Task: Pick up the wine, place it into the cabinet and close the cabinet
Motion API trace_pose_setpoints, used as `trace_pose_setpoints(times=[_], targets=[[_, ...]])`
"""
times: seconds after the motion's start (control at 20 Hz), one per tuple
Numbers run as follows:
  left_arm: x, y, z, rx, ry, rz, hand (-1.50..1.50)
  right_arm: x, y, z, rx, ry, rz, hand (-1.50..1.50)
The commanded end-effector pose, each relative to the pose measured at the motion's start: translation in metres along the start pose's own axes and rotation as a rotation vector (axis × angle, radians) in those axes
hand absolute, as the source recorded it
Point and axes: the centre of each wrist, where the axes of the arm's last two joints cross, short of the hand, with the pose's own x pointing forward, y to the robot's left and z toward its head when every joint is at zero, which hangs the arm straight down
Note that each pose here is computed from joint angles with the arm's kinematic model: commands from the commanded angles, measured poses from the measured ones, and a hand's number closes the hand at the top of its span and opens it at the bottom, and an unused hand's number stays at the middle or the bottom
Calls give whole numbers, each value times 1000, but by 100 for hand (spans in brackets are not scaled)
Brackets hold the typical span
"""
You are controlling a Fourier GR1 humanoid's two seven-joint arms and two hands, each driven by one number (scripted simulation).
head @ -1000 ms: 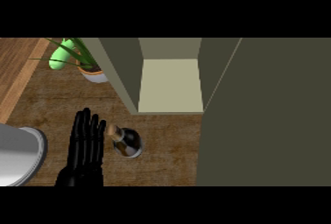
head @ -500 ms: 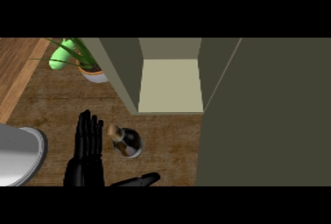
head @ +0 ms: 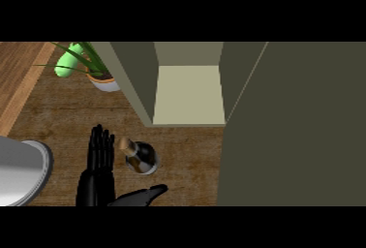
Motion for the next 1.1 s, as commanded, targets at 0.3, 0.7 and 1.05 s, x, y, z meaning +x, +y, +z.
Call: trace_pose_setpoints(times=[0.3,0.7,1.05], targets=[[-57,11,-17,-42,11,22,-150,20,15,22,23,-63,-36,-150],[-50,11,-7,-51,15,13,-150,36,-6,23,26,-54,-16,-150],[-91,17,-20,-62,17,28,-150,26,2,21,10,-63,-41,-150]])
